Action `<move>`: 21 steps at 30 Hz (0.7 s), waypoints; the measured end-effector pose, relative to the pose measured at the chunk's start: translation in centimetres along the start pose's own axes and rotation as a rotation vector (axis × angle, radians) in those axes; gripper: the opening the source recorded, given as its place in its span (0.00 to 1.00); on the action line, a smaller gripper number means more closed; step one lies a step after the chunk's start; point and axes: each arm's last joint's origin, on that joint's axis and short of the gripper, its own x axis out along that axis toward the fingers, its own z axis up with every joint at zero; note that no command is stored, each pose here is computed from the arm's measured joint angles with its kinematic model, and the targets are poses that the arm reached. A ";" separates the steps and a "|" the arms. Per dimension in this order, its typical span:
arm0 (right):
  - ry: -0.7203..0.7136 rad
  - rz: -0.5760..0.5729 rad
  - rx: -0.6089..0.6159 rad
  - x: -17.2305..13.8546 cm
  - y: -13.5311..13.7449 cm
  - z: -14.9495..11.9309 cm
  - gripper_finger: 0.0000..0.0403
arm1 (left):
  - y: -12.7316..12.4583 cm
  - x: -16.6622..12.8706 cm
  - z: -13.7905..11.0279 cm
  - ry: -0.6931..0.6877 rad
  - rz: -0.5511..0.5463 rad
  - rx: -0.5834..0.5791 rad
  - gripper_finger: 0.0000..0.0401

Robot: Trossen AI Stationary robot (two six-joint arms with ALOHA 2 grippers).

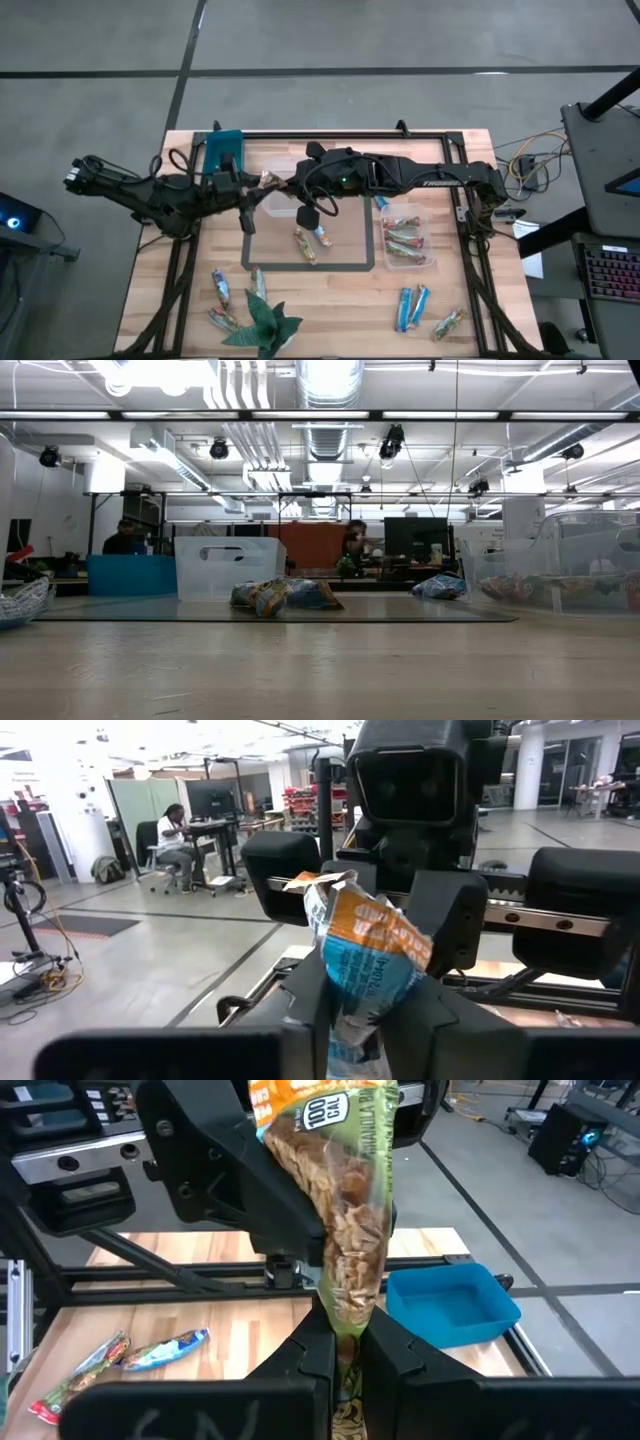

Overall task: Pick and place Granola Bars by type
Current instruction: Put the yellow granola bar into the left transparent bin

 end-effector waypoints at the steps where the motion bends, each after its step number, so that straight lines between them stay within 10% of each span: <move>1: 0.000 0.000 0.001 0.0 0.0 0.0 0.03 | 0.0 0.0 0.0 0.000 0.000 0.000 0.11; 21: 0.049 -0.107 -0.035 -8.6 -1.8 2.6 0.50 | 1.0 0.6 0.9 0.036 0.126 0.114 0.04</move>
